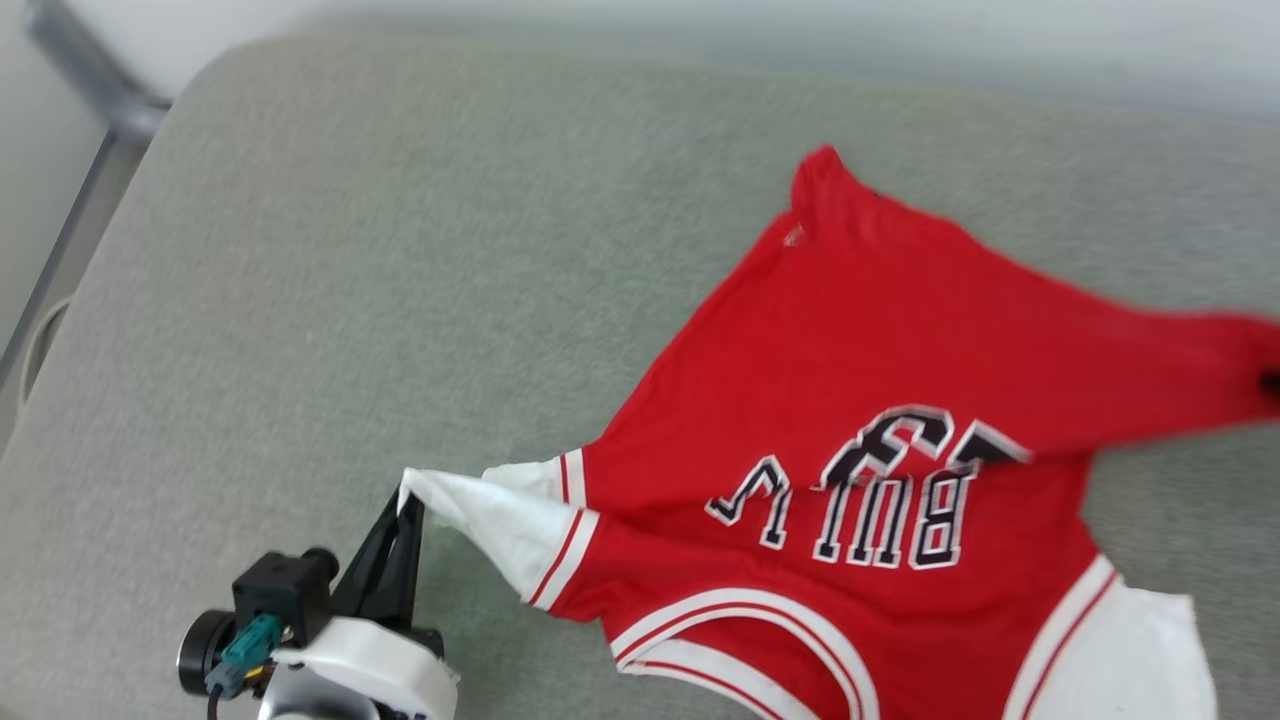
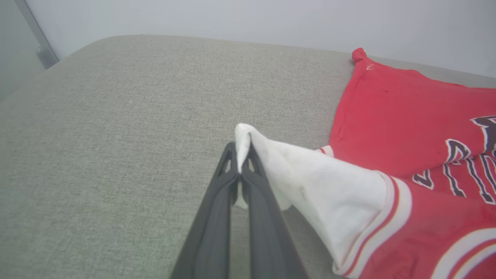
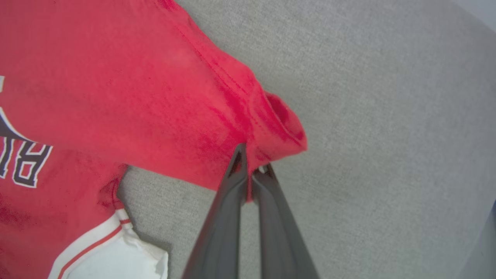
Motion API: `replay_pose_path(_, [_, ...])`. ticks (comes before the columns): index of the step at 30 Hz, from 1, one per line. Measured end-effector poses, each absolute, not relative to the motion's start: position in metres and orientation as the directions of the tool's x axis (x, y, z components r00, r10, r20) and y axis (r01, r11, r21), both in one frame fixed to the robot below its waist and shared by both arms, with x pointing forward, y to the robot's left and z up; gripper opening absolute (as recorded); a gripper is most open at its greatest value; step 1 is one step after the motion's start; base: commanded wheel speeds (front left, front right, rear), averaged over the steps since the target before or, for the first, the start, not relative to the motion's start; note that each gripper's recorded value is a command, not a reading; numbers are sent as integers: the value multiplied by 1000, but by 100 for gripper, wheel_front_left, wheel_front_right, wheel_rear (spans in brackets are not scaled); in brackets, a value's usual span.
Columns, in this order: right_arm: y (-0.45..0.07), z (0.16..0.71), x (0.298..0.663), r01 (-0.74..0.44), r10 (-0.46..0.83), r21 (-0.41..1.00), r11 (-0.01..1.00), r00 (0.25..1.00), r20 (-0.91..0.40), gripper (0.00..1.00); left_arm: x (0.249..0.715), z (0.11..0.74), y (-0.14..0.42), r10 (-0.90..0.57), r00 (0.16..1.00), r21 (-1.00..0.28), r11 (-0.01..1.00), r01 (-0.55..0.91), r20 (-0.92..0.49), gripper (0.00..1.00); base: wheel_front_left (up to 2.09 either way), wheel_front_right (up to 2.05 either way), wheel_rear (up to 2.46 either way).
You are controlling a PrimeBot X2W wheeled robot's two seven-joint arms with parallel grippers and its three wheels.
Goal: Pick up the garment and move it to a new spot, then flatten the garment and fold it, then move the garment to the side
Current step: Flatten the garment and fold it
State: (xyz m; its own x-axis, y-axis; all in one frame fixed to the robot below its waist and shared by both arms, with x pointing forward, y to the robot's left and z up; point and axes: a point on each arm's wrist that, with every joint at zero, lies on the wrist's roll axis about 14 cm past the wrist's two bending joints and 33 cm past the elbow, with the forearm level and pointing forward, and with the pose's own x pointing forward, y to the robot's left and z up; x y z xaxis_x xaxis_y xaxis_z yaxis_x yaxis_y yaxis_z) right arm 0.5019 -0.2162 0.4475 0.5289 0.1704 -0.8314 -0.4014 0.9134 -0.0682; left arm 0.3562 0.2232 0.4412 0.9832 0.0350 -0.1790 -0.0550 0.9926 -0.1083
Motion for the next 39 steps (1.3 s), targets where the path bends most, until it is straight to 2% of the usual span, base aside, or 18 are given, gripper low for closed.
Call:
replay_pose_path(10, [-270,420,376,-298,136,2,955,429,-893,0,348,459,202,-29,991,-121,993,12,-134,0,0,0,0])
replay_pose_path(17, [-276,378,287,-207,162,101,973,305,-938,0,344,463,194,-53,991,-126,991,37,-124,0,0,0,0])
replay_pose_path(20, [-273,367,270,-170,172,125,977,295,-940,0,345,462,193,-58,990,-123,992,42,-129,0,0,0,0])
replay_pose_path(23, [-273,365,269,-143,174,134,981,321,-931,0,345,462,193,-60,989,-118,992,44,-132,0,0,0,0])
replay_pose_path(24, [-274,368,272,-141,171,129,982,342,-924,18,345,462,194,-61,990,-116,992,46,-131,0,0,0,0])
replay_pose_path(25, [-275,372,278,-144,165,119,982,369,-915,73,346,463,194,-62,990,-114,992,47,-130,0,0,0,0])
replay_pose_path(26, [-277,377,284,-145,158,107,984,399,-903,100,346,463,194,-62,990,-113,992,48,-128,0,0,0,0])
replay_pose_path(33, [-273,441,355,-171,174,80,982,649,-741,100,344,466,193,-64,990,-112,992,50,-124,0,0,0,0])
replay_pose_path(36, [-262,470,384,-213,202,66,975,719,-665,100,344,467,193,-61,991,-112,993,47,-121,0,0,0,0])
replay_pose_path(39, [-247,492,408,-267,236,43,963,753,-614,100,347,469,194,-57,992,-110,993,45,-115,0,0,0,0])
